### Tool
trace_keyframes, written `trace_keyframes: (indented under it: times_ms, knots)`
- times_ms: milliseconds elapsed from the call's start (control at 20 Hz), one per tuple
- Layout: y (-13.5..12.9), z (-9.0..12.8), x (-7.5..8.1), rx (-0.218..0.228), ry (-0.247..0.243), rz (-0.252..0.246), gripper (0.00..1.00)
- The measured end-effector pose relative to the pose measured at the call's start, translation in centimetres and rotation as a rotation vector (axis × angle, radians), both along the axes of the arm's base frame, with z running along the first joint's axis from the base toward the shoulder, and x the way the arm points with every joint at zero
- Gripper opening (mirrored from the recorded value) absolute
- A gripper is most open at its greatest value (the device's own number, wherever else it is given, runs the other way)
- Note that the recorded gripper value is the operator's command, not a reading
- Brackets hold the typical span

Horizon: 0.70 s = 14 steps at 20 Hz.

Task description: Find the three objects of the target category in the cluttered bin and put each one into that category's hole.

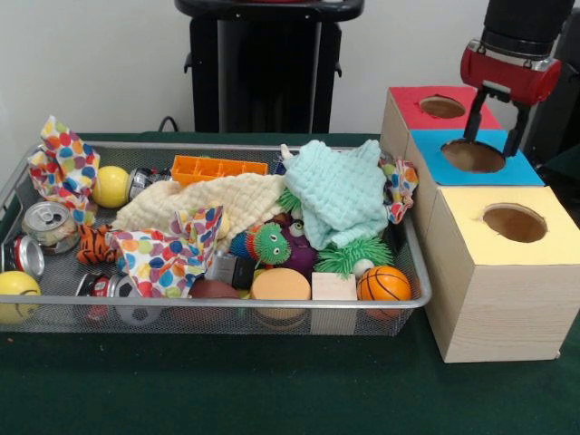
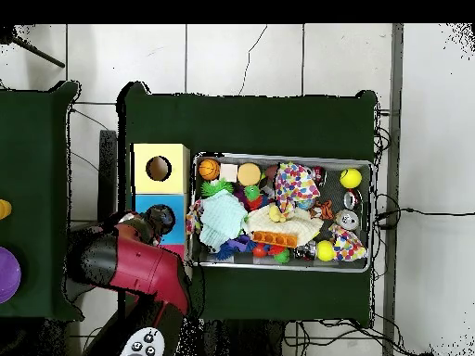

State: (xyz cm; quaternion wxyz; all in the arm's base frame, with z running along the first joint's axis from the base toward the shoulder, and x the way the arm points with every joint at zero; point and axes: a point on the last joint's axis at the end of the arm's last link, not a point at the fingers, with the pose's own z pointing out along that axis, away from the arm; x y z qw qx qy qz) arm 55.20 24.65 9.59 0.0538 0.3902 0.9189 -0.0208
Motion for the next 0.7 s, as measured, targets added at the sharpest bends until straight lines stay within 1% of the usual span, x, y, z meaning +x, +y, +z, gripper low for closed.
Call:
trace_keyframes:
  times_ms: [400, 500, 700]
  knots:
    - [-0.5, -0.3, -1.0, -0.008, 0.019, -0.007, 1.0]
    - [-0.5, -0.1, -1.1, -0.012, 0.023, -0.008, 1.0]
    - [-1.5, 1.1, -1.3, -0.014, 0.044, -0.025, 1.0]
